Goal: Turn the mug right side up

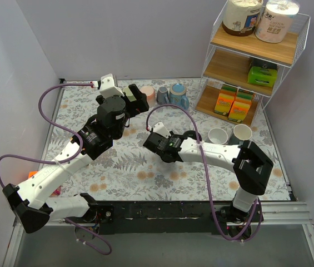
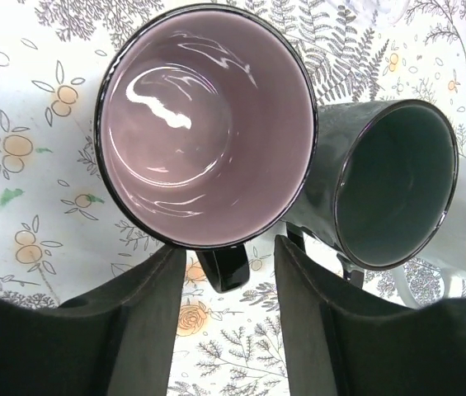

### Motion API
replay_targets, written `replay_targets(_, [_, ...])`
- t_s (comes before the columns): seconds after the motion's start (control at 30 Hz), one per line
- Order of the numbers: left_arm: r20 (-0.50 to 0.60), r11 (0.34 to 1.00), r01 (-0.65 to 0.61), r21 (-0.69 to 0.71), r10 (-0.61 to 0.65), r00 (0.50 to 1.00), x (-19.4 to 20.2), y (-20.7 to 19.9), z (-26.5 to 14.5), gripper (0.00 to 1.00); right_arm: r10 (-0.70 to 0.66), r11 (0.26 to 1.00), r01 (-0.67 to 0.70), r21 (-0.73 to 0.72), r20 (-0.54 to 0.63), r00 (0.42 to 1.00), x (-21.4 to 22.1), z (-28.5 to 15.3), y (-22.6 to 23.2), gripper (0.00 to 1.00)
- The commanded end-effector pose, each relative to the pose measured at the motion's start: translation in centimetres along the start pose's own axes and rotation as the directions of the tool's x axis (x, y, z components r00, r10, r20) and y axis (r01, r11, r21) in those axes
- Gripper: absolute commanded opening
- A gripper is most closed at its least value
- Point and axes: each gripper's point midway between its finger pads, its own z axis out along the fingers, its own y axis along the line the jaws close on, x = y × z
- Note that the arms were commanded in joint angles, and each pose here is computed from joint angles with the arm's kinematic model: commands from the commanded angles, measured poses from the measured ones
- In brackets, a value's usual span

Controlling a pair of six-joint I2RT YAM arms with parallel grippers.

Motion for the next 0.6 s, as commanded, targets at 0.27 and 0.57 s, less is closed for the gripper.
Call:
replay_targets(0.27, [-0.015, 1.000, 0.010, -0.009, -0.010, 1.000, -0.1, 0.1, 0.5, 0.98, 0.173, 0.966, -0.127, -0.226, 0.193, 0.966, -7.4, -6.5, 0.1, 0.72])
replay_targets(0.57, [-0.200, 0.998, 0.046, -0.052, -0.055, 0.978, 3.5, 3.7, 4.7, 0.98, 0.392, 0.879, -0.308, -0.363, 0.187, 0.901, -9.1, -9.1, -3.8, 0.75])
